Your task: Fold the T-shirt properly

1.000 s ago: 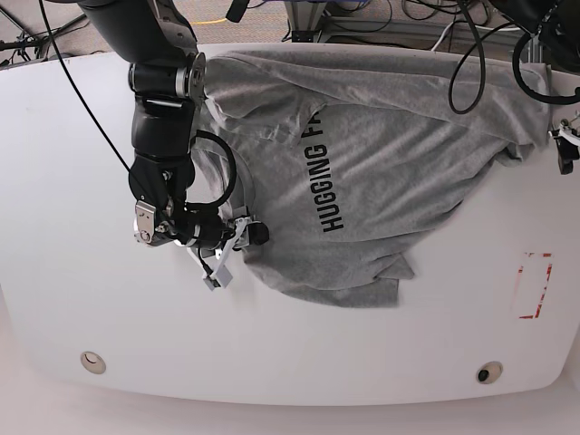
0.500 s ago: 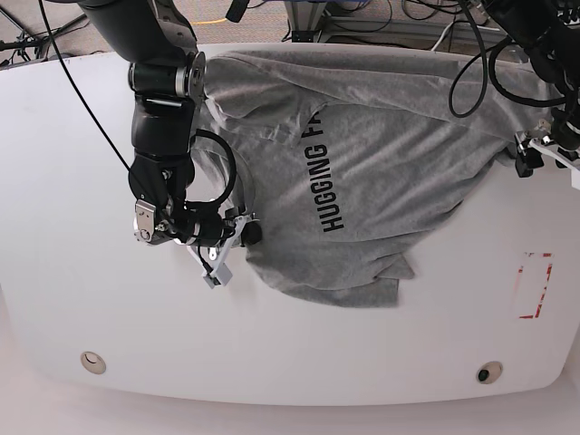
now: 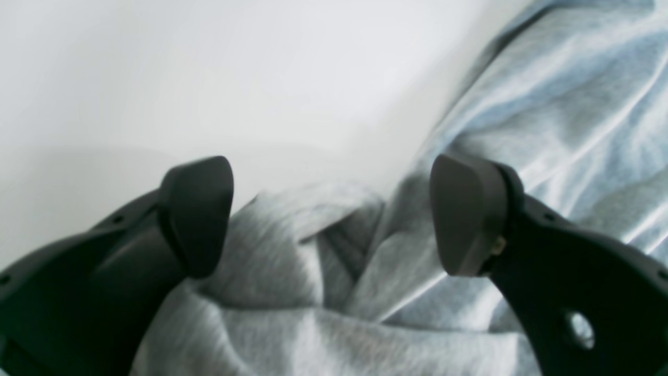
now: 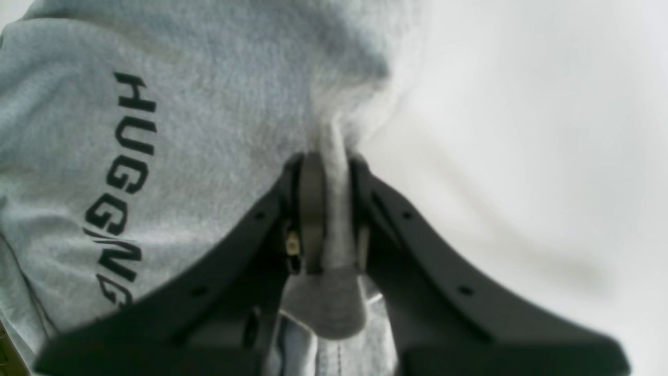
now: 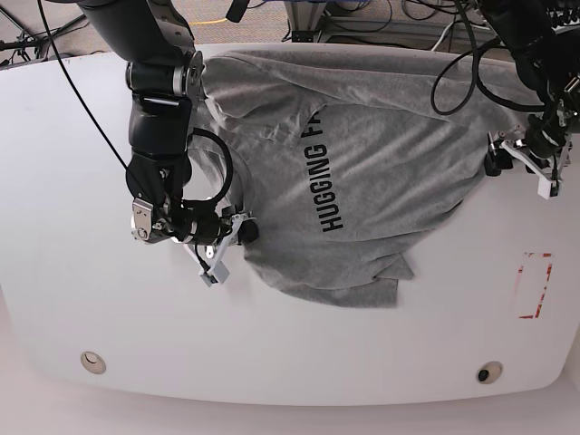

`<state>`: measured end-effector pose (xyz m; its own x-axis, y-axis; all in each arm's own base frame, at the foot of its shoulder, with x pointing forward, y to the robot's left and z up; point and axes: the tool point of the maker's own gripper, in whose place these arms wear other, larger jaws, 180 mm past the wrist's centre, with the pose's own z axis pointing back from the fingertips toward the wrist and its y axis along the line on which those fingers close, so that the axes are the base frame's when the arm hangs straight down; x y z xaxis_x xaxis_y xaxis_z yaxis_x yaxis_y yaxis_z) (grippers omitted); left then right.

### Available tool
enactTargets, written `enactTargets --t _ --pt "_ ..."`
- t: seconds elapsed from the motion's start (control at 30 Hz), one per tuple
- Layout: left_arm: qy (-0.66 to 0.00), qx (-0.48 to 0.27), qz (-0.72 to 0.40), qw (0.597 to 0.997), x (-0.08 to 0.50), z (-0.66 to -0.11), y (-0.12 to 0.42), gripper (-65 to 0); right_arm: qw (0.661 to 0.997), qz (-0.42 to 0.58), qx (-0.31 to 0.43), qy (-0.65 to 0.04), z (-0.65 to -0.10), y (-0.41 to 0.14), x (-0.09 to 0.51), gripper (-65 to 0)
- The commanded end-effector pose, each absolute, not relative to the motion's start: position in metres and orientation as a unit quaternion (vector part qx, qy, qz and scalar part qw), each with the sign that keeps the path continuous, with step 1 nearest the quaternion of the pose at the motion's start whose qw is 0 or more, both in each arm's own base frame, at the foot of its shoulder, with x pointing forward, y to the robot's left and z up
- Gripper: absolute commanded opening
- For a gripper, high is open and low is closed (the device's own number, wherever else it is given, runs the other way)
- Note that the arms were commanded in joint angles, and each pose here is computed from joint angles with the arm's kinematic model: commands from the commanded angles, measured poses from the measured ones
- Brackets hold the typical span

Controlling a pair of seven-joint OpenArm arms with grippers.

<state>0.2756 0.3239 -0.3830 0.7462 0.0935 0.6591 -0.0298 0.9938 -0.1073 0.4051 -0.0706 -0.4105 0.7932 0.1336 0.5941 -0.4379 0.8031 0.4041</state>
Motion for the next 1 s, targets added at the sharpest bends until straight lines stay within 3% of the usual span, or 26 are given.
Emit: enactTargets --t 0.0,0.13,0.37,0.47,0.57,0.77,0.87,0.97 --pt "-0.372 -0.02 0.023 0.928 0.287 -0.368 0.335 -10.0 0.897 0.159 0.271 -0.311 -0.39 -0.074 0.422 -58.7" --pt "-0.359 0.013 0.013 0.933 0.29 -0.367 0.345 -18.9 0.897 0.159 0.271 -0.311 -0.39 -0.074 0.422 -58.7" --pt "-0.34 0.04 0.007 0.94 0.285 -0.37 0.353 -44.6 0.897 0.158 0.271 -0.312 -0.39 -0.074 0.423 -58.7" --pt "-0.333 0.042 0.007 0.942 0.283 -0.373 0.354 -50.1 0.897 0.158 0.271 -0.312 -0.39 -0.075 0.423 -58.8" --pt "-0.318 0.031 0.014 0.947 0.278 -0.386 0.353 -48.5 0.897 0.158 0.271 -0.312 -0.39 -0.075 0.423 -58.8" --pt "-0.305 0.024 0.018 0.952 0.272 -0.395 0.352 -24.9 0.897 0.158 0.271 -0.312 -0.39 -0.075 0.423 -58.8" --pt "-0.304 0.022 0.013 0.952 0.271 -0.396 0.351 -25.8 0.897 0.158 0.271 -0.312 -0.39 -0.075 0.423 -58.8" --pt "-0.302 0.014 -0.011 0.953 0.271 -0.397 0.346 -35.0 0.897 0.158 0.271 -0.312 -0.39 -0.075 0.423 -58.8"
